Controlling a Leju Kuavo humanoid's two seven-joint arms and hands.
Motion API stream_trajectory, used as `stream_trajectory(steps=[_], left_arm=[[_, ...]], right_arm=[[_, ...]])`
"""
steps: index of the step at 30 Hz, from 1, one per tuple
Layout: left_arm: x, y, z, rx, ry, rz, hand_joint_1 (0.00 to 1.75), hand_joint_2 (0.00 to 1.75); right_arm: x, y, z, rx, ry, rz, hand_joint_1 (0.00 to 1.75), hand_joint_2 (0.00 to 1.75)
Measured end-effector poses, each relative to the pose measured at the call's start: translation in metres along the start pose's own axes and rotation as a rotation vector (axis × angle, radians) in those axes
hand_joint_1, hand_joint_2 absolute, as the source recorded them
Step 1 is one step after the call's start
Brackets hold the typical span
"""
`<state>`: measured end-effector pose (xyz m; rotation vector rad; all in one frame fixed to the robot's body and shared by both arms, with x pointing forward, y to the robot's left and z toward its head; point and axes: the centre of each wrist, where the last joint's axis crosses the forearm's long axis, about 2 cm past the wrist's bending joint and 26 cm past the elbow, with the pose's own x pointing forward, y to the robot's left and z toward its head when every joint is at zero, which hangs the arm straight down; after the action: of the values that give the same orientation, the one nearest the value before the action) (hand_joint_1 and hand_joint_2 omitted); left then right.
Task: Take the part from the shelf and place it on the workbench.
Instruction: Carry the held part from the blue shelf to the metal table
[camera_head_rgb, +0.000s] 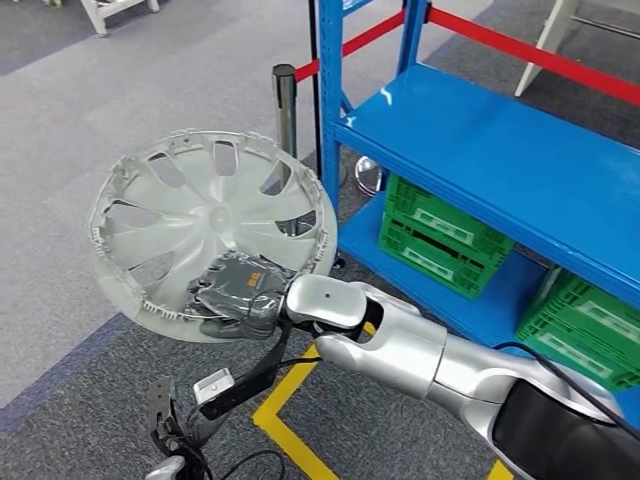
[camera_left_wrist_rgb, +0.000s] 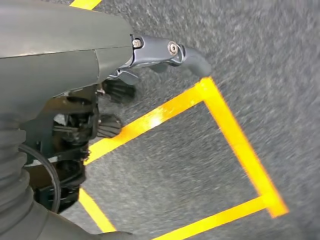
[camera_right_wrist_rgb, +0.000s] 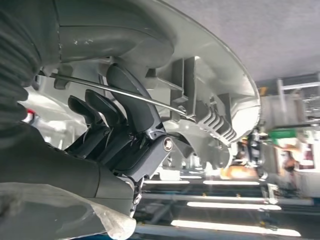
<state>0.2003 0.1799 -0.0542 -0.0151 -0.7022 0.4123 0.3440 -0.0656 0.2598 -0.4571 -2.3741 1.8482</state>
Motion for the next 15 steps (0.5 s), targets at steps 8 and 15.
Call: stream_trajectory(steps=[8,15], left_arm=[[0.0002,0.0001,-0.0001,0.0,0.011,0.015,0.0,1.75],[0.0015,0.0014,-0.0011,-0.014,0.017,0.04,0.0,1.75]], right_arm=[[0.0011,0.0002,-0.0028,0.003,-0.013,-0.004,1.75,1.75],[0.0018,-0.001,-0.0058,0.004,-0.021,0.0,1.75,1.75]])
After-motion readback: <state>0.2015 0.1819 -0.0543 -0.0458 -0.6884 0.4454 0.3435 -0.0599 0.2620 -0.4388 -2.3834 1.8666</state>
